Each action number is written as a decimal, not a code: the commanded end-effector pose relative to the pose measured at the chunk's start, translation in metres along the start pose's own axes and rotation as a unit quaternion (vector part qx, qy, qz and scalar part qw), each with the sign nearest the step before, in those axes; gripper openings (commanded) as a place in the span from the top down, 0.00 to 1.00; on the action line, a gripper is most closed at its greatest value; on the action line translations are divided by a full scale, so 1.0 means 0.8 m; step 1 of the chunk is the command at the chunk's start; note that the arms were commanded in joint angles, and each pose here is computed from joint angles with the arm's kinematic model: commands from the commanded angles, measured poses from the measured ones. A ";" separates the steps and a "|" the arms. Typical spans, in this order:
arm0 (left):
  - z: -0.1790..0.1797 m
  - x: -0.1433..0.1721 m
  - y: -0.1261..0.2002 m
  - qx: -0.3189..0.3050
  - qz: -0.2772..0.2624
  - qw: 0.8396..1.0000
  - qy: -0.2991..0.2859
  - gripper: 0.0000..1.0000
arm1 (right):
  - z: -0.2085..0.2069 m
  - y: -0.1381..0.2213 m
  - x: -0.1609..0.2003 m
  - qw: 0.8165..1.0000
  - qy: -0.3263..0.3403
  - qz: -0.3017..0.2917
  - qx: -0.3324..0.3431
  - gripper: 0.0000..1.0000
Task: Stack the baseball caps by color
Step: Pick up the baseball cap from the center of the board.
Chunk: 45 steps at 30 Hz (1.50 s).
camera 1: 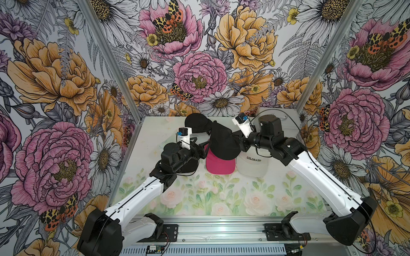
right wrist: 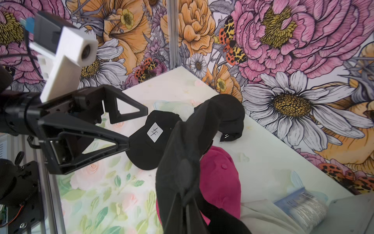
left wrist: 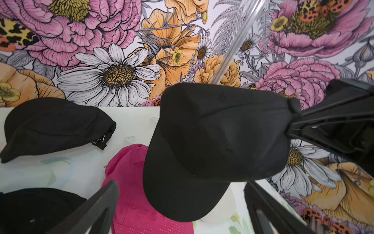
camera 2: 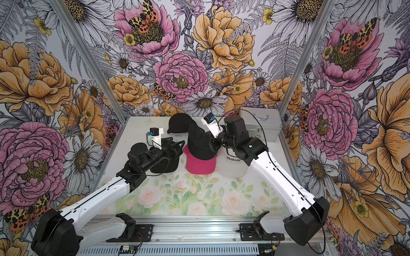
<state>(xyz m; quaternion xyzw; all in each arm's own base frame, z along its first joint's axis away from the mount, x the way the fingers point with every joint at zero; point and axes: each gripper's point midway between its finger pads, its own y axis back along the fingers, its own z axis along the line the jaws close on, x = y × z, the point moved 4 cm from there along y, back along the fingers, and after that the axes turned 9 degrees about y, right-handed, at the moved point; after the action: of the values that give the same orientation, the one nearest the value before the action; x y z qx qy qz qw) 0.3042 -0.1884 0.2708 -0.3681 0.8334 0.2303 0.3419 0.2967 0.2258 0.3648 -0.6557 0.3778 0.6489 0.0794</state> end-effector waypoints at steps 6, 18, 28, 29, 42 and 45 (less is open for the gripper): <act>0.030 0.045 -0.045 0.097 0.073 0.953 0.278 0.02 | -0.032 0.015 -0.038 0.989 -0.061 -0.104 0.081 1.00; 0.017 0.057 -0.103 0.242 0.080 0.912 0.322 0.14 | -0.017 0.043 -0.050 0.974 -0.113 -0.193 0.042 1.00; -0.014 0.041 -0.115 0.289 0.087 0.915 0.268 0.19 | -0.019 0.034 -0.030 0.974 -0.133 -0.180 0.046 1.00; -0.019 0.038 -0.116 0.297 0.088 0.914 0.262 0.20 | -0.020 0.034 -0.028 0.973 -0.135 -0.181 0.046 1.00; 0.007 0.025 -0.100 0.277 0.063 0.927 0.245 1.00 | -0.046 0.027 0.014 0.966 -0.174 -0.167 0.096 1.00; 0.008 0.011 -0.090 0.279 0.050 0.931 0.231 1.00 | -0.050 0.028 0.023 0.959 -0.199 -0.181 0.090 0.99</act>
<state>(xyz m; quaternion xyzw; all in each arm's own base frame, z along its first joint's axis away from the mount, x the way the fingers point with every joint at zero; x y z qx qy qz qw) 0.3607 -0.2453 0.2370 -0.2476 0.9470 -0.0832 0.1871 0.3157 0.1825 0.3499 -0.5600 0.3218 0.7014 0.3015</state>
